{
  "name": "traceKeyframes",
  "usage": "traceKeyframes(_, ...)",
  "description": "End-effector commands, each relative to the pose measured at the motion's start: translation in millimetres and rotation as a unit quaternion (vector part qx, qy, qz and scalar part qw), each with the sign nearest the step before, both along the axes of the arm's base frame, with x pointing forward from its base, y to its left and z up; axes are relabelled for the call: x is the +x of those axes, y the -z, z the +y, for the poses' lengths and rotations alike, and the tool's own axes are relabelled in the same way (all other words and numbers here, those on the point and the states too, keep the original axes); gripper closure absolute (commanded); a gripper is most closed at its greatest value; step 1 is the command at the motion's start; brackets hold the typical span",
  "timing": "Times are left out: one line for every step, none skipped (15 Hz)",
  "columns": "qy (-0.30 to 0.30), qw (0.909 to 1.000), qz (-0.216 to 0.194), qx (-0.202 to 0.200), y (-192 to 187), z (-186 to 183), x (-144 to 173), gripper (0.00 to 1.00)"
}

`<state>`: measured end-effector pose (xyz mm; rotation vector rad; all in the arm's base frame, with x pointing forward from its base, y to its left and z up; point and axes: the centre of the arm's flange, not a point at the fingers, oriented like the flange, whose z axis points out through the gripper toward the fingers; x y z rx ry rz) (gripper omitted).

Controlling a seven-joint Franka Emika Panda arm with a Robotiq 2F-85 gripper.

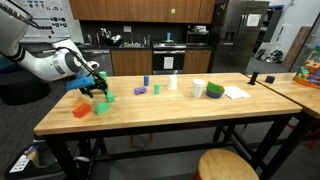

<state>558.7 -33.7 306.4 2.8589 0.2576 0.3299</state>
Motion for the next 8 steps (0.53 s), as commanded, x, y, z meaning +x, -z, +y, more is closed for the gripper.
traceKeyframes(0.0,1.0,0.0,0.0,0.1,0.1,0.0,0.0)
traceKeyframes(0.0,1.0,0.0,0.0,0.2,0.1,0.0,0.0)
traceKeyframes(0.0,1.0,0.0,0.0,0.1,0.2,0.1,0.0)
traceKeyframes(0.0,1.0,0.0,0.0,0.1,0.2,0.1,0.0)
traceKeyframes(0.0,1.0,0.0,0.0,0.1,0.2,0.1,0.0)
traceKeyframes(0.0,1.0,0.0,0.0,0.1,0.2,0.1,0.0)
traceKeyframes(0.0,1.0,0.0,0.0,0.1,0.2,0.1,0.0)
traceKeyframes(-0.005,1.0,0.001,-0.004,1.0,1.2,-0.1,0.0)
